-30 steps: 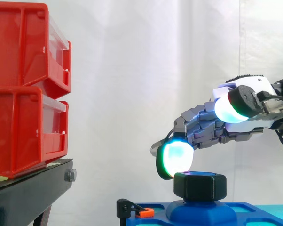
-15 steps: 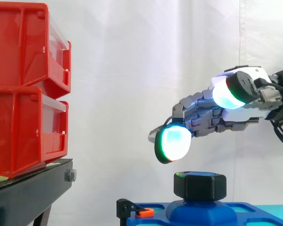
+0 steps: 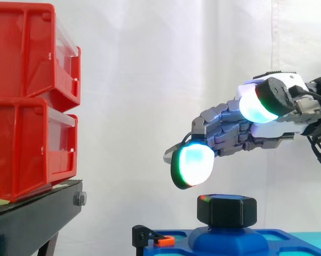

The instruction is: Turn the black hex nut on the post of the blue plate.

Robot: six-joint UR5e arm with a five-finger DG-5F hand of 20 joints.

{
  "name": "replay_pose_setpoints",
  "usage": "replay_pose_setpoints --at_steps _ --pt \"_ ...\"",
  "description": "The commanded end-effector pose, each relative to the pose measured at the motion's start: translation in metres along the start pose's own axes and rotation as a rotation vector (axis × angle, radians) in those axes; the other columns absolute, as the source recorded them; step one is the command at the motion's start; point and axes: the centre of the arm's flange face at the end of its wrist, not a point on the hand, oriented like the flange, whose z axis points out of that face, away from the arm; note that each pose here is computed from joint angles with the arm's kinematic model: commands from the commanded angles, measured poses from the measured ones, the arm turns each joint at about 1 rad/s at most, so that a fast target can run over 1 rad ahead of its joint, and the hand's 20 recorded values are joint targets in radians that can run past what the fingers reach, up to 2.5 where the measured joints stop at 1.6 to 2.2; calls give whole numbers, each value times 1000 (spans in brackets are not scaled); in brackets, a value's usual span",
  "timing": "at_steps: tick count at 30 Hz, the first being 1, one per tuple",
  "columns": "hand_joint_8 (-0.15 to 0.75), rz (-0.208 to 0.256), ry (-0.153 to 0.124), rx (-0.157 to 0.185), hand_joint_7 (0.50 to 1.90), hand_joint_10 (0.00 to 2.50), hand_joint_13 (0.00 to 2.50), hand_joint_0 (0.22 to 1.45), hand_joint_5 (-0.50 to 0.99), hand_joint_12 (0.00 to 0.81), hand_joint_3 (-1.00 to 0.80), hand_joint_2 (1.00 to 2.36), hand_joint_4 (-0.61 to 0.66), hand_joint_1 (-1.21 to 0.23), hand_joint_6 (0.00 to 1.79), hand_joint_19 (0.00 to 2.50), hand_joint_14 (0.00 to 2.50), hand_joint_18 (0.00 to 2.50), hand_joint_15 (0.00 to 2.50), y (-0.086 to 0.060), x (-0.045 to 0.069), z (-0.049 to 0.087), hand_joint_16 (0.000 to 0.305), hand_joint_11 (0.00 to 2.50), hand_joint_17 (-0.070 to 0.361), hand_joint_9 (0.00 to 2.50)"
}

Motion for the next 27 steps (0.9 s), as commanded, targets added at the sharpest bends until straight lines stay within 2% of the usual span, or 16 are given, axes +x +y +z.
replay_pose_setpoints --at_steps 1,5,7,16,27 --pt "258 1 0 6 895 0 172 513 -200 351 -500 1000 271 -286 504 211 0 74 15 4 4 4 47 0 107 269" --pt "258 -1 -6 8 895 0 172 513 -199 351 -500 1000 272 -286 504 212 0 74 12 12 9 10 47 0 107 269" --pt "258 -2 -16 21 895 0 172 513 -200 351 -500 1000 273 -286 503 212 0 74 16 16 11 14 47 0 107 270" --pt "258 -2 -7 29 895 0 173 513 -200 351 -500 1000 273 -285 504 218 0 74 20 26 21 21 48 0 107 268" --pt "258 0 -7 29 891 0 172 513 -200 351 -500 1000 273 -283 503 212 0 74 16 32 25 25 48 0 107 269"
